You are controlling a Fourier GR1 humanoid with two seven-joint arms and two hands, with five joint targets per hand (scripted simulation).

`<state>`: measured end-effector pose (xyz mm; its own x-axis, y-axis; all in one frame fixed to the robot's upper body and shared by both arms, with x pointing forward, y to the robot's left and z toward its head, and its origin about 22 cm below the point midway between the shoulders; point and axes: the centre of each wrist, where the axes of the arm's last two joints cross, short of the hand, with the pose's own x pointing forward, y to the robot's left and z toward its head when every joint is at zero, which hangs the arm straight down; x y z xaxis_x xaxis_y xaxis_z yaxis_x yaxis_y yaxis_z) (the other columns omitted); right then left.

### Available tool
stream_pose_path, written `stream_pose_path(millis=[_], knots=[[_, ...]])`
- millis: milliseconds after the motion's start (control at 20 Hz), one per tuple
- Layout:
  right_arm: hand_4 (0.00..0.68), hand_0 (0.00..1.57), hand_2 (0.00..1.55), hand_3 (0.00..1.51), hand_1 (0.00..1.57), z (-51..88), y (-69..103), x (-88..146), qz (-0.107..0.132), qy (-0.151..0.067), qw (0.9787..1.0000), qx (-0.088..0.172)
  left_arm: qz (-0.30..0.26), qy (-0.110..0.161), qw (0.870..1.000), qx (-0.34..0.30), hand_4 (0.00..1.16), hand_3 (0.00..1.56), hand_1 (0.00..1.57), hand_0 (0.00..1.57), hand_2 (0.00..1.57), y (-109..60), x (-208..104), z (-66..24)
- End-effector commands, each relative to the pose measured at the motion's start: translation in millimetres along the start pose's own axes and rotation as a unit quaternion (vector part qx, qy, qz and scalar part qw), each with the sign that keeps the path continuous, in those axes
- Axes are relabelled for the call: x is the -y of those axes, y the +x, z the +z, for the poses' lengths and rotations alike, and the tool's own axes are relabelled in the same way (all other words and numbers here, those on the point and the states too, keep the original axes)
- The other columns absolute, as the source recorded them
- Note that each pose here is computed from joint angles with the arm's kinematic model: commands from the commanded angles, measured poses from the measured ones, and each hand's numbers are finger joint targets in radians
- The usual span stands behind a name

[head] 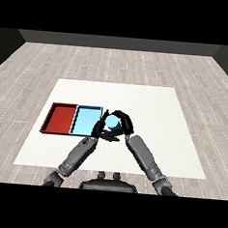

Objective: Pick the blue can and put it in the blue box

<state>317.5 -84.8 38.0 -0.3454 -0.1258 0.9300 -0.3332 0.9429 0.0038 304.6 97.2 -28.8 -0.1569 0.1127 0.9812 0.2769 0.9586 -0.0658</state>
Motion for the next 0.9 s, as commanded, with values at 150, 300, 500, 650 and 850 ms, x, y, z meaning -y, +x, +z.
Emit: stream_pose_path(millis=[150,300,500,650,850], knots=[[0.617,1.42,1.44,1.4,1.42,1.4,8.4,-15.6,-0.004,0.021,0.9998,0.004,-0.006,-0.009,1.0,-0.009,0.0,0.0,0.0,0.0,0.0,5.3,12.6,12.2],[0.612,1.4,1.44,1.39,1.4,9.5,5.8,-30.0,0.005,0.027,0.9996,0.003,0.005,-0.008,1.0,0.014,0.0,0.0,0.0,0.0,0.0,-10.2,9.3,2.3],[0.613,1.25,1.41,1.4,1.25,1.3,1.0,-34.5,-0.001,0.044,0.999,0.001,-0.094,0.0,0.995,0.021,0.28,0.0,0.0,0.0,0.0,-3.3,18.8,0.1],[0.604,1.42,1.44,1.39,1.42,-2.0,7.4,-45.2,0.001,0.048,0.9988,0.001,-0.135,0.007,0.991,0.002,0.57,0.29,0.41,0.41,0.56,3.9,12.4,-15.1],[0.599,1.48,1.47,1.4,1.48,-6.6,10.8,-55.6,-0.005,0.06,0.9982,0.006,-0.163,-0.014,0.987,0.01,0.13,0.09,0.39,0.39,0.57,11.7,30.8,-12.1]])
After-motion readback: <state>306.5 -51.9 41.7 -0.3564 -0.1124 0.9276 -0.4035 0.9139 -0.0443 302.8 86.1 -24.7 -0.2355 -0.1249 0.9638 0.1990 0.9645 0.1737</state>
